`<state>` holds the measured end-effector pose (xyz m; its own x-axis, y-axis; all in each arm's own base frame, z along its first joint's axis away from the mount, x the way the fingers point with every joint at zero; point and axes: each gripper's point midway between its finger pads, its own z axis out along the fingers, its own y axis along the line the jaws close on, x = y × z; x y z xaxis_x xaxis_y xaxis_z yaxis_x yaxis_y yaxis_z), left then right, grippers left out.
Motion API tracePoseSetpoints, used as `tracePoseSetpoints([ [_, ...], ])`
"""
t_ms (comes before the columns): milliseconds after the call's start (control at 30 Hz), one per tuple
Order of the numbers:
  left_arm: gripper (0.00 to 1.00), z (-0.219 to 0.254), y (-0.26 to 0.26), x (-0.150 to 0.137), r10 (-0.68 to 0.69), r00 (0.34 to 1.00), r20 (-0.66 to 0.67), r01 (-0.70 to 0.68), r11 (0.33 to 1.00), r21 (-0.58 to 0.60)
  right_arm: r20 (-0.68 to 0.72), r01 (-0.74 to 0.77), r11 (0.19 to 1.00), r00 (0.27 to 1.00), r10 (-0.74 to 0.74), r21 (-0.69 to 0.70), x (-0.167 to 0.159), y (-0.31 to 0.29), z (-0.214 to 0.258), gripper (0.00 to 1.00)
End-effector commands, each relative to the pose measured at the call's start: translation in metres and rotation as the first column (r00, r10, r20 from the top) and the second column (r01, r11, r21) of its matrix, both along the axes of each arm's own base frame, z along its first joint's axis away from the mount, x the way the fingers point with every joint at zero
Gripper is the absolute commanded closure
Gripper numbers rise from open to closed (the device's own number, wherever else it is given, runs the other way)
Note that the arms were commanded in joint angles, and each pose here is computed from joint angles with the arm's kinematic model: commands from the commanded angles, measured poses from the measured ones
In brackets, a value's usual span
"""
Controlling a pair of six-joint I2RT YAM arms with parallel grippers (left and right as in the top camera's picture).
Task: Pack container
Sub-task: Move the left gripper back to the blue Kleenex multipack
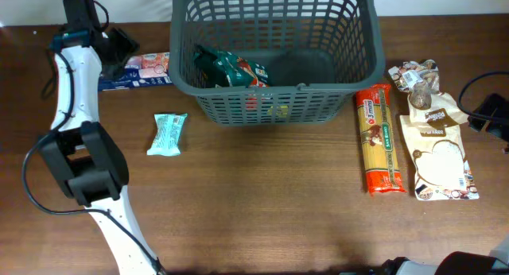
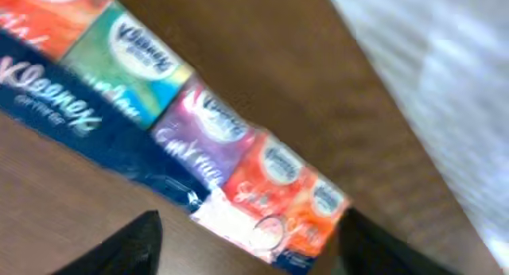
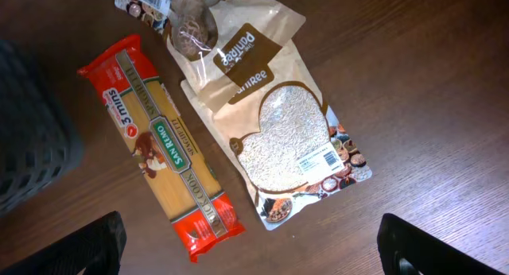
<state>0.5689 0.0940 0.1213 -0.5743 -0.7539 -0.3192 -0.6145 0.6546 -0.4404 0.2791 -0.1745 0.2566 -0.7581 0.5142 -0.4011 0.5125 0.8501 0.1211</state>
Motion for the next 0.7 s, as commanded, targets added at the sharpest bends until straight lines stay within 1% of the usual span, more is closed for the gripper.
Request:
tracePoseSetpoints([
  [0,0.14,0.006,-0.011,0.008,0.057,0.998,0.027,-0.056,0.998,-0.037,0.015,0.003,1.000,1.000,-0.003,0.000,-0.001,0.000,0.004,0.01],
  [33,0.00,0.007,-0.015,0.010,0.051,0.998,0.035,-0.049,0.997,-0.056,0.015,0.003,1.000,1.000,-0.003,0.000,-0.001,0.000,0.004,0.01],
  [100,0.01,0.010,-0.026,0.012,0.016,0.999,0.048,-0.012,0.995,-0.097,0.015,0.003,1.000,1.000,-0.003,0.000,-0.001,0.000,0.004,0.01],
  [167,0.01,0.010,-0.027,0.012,-0.007,0.999,0.051,0.011,0.996,-0.086,0.015,0.003,1.000,1.000,-0.003,0.000,-0.001,0.000,0.004,0.01],
  [200,0.09,0.010,-0.027,0.012,-0.005,0.999,0.051,0.010,0.997,-0.083,0.015,0.003,1.000,1.000,-0.003,0.000,-0.001,0.000,0.004,0.01],
  [233,0.26,0.010,-0.027,0.012,-0.003,0.999,0.050,0.007,0.996,-0.085,0.015,0.003,1.000,1.000,-0.003,0.000,-0.001,0.000,0.004,0.01],
  [267,0.34,0.009,-0.026,0.011,0.020,0.999,0.043,-0.016,0.995,-0.100,0.015,0.003,1.000,1.000,-0.003,0.000,-0.001,0.000,0.004,0.01],
  [300,0.37,0.007,-0.024,0.009,0.073,0.997,0.020,-0.070,0.990,-0.125,0.015,0.003,1.000,1.000,-0.003,0.000,-0.001,0.000,0.004,0.01],
  [333,0.38,0.001,-0.022,0.000,0.175,0.984,-0.040,-0.179,0.969,-0.167,0.015,0.003,1.000,1.000,-0.003,0.000,-0.001,0.000,0.004,0.01],
  [367,0.38,-0.006,-0.019,-0.011,0.284,0.951,-0.119,-0.303,0.932,-0.199,0.015,0.003,1.000,1.000,-0.003,0.000,-0.001,0.000,0.004,0.01],
  [433,0.38,-0.014,-0.017,-0.027,0.397,0.892,-0.216,-0.440,0.871,-0.217,0.015,0.003,1.000,1.000,-0.003,0.000,-0.001,0.000,0.004,0.01],
  [533,0.32,-0.020,-0.016,-0.038,0.453,0.848,-0.274,-0.512,0.834,-0.207,0.015,0.003,1.000,1.000,-0.003,0.000,-0.001,0.000,0.004,0.01],
  [600,0.27,-0.024,-0.015,-0.049,0.504,0.799,-0.327,-0.579,0.791,-0.195,0.015,0.003,1.000,1.000,-0.003,0.000,-0.001,0.000,0.004,0.01],
  [667,0.24,-0.026,-0.014,-0.052,0.531,0.775,-0.341,-0.610,0.770,-0.186,0.015,0.003,1.000,1.000,-0.003,0.000,-0.001,0.000,0.004,0.01],
])
